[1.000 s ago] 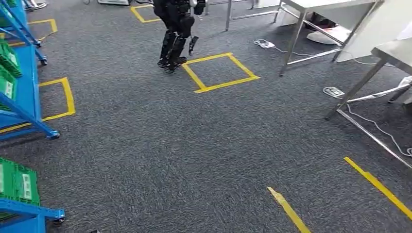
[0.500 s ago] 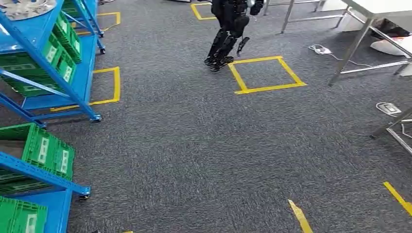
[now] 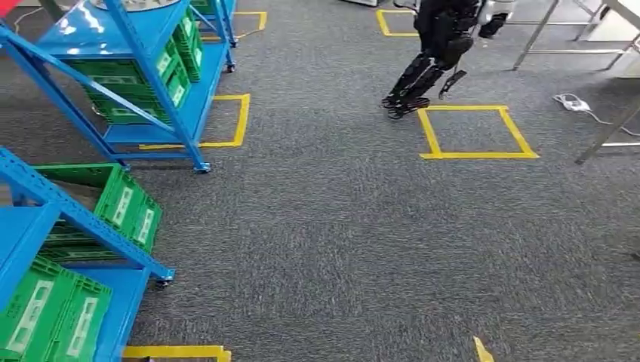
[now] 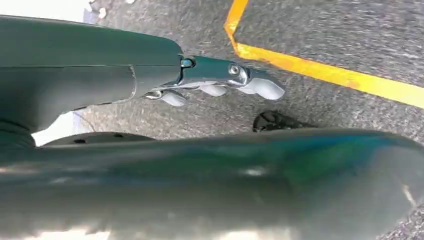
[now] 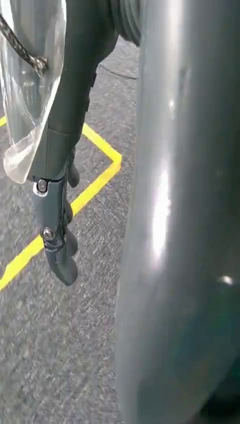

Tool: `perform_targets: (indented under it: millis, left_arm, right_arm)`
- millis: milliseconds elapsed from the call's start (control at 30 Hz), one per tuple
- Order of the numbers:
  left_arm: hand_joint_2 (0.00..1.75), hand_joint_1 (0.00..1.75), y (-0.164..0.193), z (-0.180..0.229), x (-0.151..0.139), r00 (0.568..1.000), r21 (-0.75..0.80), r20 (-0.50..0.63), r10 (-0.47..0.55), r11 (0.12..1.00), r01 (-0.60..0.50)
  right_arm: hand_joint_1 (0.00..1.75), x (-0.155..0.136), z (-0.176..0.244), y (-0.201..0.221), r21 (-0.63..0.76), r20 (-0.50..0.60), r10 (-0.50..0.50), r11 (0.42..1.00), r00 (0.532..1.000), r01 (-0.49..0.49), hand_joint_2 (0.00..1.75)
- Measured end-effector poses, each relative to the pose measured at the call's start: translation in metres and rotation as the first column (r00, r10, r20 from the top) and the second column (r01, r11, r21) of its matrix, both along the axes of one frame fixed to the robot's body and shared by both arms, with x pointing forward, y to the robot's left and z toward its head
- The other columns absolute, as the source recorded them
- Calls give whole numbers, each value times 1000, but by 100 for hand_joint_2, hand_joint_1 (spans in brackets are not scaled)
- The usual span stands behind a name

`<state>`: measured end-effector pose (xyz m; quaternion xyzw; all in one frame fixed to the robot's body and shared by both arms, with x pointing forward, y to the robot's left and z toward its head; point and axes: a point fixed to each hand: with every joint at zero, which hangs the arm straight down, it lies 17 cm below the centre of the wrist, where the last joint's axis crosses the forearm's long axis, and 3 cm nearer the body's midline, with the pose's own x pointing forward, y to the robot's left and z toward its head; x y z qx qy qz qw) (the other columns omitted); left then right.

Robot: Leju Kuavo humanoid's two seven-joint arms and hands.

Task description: Take the parts from the cabinet and place them on the table.

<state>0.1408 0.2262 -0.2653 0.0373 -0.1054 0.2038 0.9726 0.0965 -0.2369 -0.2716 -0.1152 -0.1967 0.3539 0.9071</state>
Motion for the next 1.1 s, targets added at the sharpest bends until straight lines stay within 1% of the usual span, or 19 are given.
perform_targets:
  millis: [133, 267, 433, 533, 633, 700, 800, 900, 1100]
  left_arm:
    - [0, 0, -1, 1, 3, 1000, -3, 4, 4, 1000, -4]
    - [0, 0, 2, -1, -3, 1000, 0, -5, 5, 1000, -5]
    - [0, 0, 0, 0, 1, 1000, -3, 2, 5, 1000, -5]
    - [0, 0, 0, -1, -3, 1000, -3, -5, 5, 1000, -5]
    - [0, 0, 1, 0, 2, 1000, -2, 2, 5, 1000, -5]
    - [0, 0, 1, 1, 3, 1000, -1, 4, 5, 1000, -5]
    - [0, 0, 2, -1, -3, 1000, 1, -6, 6, 1000, -6]
    - [0, 0, 0, 0, 2, 1000, 1, 0, 10, 1000, -10]
    - [0, 0, 1, 1, 2, 1000, 8, -2, 20, 1000, -20]
  right_arm:
    - [0, 3, 1, 0, -9, 15, 12, 1000, 1000, -12, 0]
    - [0, 4, 2, -1, -15, 24, 19, 1000, 1000, -18, 0]
    - [0, -3, 0, 0, -14, 13, 25, 1000, 1000, -25, 0]
    - [0, -1, 1, 0, -14, 16, 26, 1000, 1000, -26, 0]
    - [0, -2, 0, 2, -11, 12, 32, 999, 999, -32, 0]
    - [0, 0, 1, 2, -11, 15, 36, 999, 999, -36, 0]
    - [0, 6, 2, 3, -12, 24, 43, 999, 999, -43, 0]
    - [0, 3, 1, 3, -13, 14, 48, 999, 999, -48, 0]
    - [0, -2, 0, 4, -14, -7, 61, 998, 998, -61, 0]
